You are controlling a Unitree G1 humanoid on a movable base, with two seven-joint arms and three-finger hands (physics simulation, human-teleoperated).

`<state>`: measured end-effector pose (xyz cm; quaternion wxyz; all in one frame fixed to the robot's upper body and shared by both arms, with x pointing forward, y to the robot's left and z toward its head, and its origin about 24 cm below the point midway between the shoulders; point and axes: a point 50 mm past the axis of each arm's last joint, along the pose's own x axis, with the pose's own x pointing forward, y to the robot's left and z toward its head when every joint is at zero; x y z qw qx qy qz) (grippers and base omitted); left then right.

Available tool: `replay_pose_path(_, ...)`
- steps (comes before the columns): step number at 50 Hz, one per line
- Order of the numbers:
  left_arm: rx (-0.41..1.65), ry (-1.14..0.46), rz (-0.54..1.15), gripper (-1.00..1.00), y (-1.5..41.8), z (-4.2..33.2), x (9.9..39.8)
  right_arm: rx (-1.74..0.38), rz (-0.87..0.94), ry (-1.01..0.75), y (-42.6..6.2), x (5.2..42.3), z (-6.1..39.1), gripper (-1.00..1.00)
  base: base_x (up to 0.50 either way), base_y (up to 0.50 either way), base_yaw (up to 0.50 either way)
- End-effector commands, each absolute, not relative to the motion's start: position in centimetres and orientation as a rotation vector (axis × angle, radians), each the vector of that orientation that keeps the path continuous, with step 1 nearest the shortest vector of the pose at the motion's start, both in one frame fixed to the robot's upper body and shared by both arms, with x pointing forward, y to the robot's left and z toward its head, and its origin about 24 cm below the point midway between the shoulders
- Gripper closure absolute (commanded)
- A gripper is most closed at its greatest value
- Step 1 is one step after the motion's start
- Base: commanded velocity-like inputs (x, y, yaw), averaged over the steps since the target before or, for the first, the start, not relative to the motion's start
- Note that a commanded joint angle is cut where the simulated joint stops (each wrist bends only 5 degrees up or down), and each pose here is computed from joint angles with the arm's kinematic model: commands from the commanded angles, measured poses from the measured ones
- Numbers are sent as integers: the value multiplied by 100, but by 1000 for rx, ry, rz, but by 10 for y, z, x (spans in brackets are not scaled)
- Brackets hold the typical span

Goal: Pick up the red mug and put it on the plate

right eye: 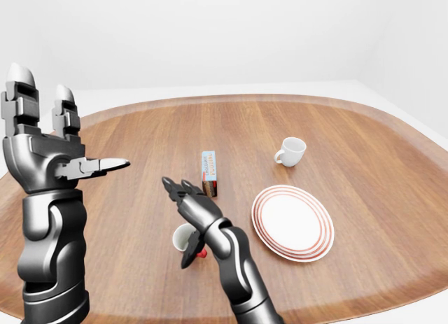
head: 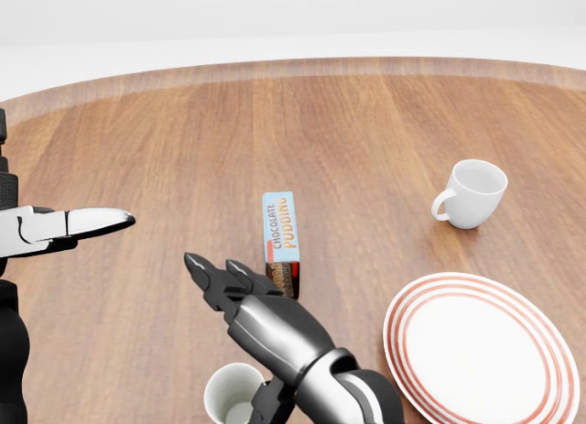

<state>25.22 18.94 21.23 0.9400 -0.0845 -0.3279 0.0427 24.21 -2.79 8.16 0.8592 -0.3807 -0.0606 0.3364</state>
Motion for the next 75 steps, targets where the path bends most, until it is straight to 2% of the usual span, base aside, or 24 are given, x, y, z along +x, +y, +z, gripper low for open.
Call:
replay_pose_path(1,-172,-671,85,-100,189,212,252,-850,718,-78,-27,246,72,-100,0,0,0)
replay_pose_path(36,-170,-676,69,-100,184,213,250,-926,747,16,-21,258,52,-100,0,0,0)
replay_pose_path(61,-167,-672,70,-100,184,212,251,-877,790,30,-8,252,44,-100,0,0,0)
replay_pose_path(75,-163,-665,71,-100,185,211,252,-881,730,64,-12,263,33,-100,0,0,0)
